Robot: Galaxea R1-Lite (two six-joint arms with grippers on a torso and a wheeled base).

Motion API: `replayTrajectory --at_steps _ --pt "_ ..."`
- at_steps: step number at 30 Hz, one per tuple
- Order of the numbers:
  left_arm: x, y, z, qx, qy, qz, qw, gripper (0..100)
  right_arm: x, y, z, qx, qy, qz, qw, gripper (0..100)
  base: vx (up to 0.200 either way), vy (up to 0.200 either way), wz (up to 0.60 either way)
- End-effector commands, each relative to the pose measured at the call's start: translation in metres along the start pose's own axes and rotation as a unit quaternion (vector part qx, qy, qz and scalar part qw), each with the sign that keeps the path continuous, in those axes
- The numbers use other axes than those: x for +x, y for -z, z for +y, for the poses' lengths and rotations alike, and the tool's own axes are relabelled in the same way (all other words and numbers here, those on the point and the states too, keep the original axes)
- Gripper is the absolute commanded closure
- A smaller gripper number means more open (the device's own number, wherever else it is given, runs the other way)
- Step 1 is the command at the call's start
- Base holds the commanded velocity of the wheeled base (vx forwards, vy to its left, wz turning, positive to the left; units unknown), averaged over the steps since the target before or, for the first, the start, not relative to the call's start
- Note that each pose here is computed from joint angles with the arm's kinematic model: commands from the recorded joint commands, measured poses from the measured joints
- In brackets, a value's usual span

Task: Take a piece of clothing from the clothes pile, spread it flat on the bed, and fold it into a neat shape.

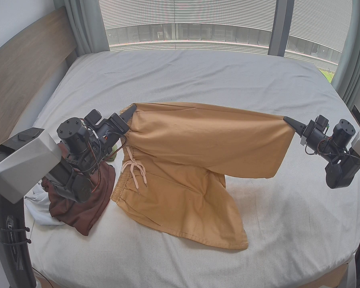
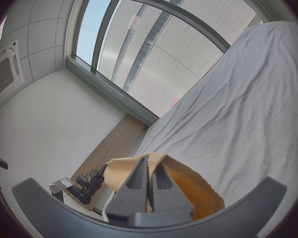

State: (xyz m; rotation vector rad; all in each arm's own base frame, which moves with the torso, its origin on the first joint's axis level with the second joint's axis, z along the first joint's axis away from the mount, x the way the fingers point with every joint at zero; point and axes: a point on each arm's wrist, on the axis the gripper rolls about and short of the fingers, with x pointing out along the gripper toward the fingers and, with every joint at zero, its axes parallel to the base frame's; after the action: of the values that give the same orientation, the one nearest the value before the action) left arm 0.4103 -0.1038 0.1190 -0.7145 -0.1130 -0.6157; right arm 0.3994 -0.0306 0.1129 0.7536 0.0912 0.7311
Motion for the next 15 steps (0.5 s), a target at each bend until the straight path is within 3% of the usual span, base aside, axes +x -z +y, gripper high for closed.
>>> replayTrajectory --at_steps 1,15 --pt "0.010 0.012 0.018 0.000 -0.003 0.000 1.0000 100 0.011 0.013 -0.019 0.010 0.000 0.012 0.9999 100 0.000 0.000 0.00" --pt "0.029 0.030 0.055 0.005 -0.009 -0.022 0.9997 100 0.034 0.023 -0.047 0.003 -0.015 0.014 0.9998 100 0.000 0.000 0.00"
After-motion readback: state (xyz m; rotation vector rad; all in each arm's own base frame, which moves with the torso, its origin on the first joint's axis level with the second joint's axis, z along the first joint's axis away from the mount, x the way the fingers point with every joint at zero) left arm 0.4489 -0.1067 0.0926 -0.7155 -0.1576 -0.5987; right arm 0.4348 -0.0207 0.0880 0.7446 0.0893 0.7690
